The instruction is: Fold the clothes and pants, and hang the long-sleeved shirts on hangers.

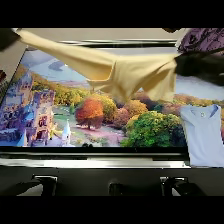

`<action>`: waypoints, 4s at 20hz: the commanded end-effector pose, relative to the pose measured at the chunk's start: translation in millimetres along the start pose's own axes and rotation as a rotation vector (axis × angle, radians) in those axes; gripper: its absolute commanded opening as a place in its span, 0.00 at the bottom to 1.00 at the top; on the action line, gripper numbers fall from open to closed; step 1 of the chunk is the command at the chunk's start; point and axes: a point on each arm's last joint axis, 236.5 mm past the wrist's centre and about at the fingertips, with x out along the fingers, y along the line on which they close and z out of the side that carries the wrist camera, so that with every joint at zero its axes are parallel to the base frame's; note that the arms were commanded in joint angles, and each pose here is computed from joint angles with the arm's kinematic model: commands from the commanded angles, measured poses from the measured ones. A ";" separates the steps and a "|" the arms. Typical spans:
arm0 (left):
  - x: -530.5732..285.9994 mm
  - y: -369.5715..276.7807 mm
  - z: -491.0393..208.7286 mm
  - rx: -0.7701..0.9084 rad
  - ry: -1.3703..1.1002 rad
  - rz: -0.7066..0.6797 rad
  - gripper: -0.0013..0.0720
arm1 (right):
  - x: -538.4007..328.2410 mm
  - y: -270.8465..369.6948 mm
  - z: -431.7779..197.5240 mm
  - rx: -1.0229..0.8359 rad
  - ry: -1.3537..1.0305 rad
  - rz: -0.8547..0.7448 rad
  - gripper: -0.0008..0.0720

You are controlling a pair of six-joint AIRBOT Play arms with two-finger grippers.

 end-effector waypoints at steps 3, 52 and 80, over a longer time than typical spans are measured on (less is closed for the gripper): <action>-167.2 -11.5 36.5 0.020 -0.252 0.034 0.04 | -115.9 10.8 56.9 -0.008 -0.257 -0.033 0.06; 156.5 139.7 -366.1 -0.163 1.016 0.268 0.05 | 164.3 46.9 -428.5 0.566 0.992 0.165 0.69; -65.4 42.6 45.1 0.057 -0.119 0.119 0.05 | -20.1 11.9 114.2 0.006 -0.262 -0.050 0.06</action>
